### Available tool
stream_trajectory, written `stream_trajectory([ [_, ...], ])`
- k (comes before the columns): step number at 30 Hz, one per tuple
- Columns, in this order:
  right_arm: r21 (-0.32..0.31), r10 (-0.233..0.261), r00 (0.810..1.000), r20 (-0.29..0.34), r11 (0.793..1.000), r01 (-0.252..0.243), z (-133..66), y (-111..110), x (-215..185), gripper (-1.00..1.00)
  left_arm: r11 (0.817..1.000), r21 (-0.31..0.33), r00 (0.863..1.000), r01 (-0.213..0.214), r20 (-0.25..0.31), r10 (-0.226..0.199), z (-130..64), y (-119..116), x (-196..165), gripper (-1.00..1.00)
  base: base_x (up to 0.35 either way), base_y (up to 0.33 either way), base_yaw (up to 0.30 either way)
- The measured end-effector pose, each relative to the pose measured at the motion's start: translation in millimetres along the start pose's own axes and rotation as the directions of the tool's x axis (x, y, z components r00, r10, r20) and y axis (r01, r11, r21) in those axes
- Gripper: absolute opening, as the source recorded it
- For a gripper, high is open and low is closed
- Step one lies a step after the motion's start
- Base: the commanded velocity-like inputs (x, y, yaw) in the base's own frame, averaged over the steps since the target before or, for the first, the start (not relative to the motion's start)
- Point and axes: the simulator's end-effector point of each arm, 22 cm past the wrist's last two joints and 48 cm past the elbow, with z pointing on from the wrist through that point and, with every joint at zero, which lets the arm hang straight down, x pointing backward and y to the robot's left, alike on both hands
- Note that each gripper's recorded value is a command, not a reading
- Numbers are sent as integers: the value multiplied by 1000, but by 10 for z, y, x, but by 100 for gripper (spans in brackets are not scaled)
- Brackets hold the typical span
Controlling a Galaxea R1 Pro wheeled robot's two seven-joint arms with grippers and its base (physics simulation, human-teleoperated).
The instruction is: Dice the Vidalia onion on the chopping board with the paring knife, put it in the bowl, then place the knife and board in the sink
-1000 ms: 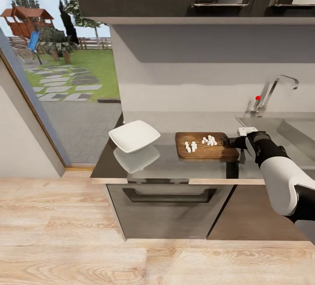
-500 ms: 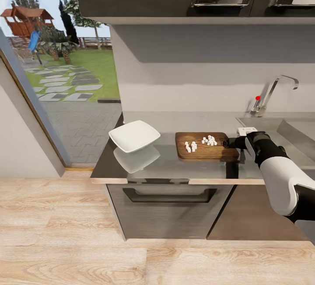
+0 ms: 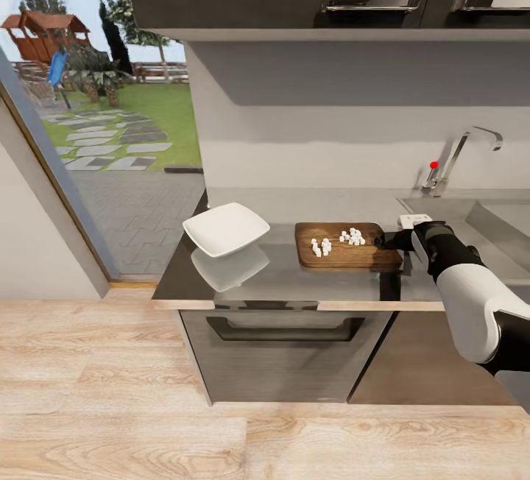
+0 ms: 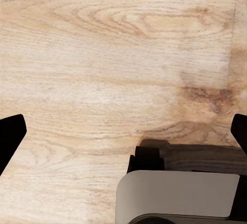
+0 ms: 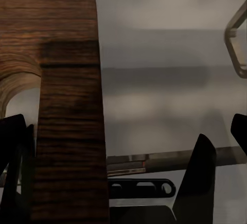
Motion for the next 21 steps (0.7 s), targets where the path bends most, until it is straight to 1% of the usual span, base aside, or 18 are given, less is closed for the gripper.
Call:
stream_trajectory([
  [14, 4, 1, 1000, 9, 1000, -1, -22, -15, -51, 100, 1000, 1, 1000, 0, 0, 0, 0, -3, 0, 100, 0, 0, 0],
  [15, 4, 1, 1000, 9, 1000, -1, -22, -16, -50, -100, 1000, 1, 1000, 0, 0, 0, 0, -4, 0, 100, 0, 0, 0],
  [17, 0, 5, 1000, 9, 1000, -5, -21, -3, -49, -100, 1000, 1, 1000, 0, 0, 0, 0, -5, 0, 100, 0, 0, 0],
  [19, 10, -7, 1000, 7, 1000, 7, -22, -26, -47, -100, 1000, 2, 1000, 0, 0, 0, 0, -6, 0, 100, 0, 0, 0],
  [21, 7, -5, 1000, 9, 1000, 5, -24, -17, -53, -100, 1000, 2, 1000, 0, 0, 0, 0, -6, 0, 100, 0, 0, 0],
])
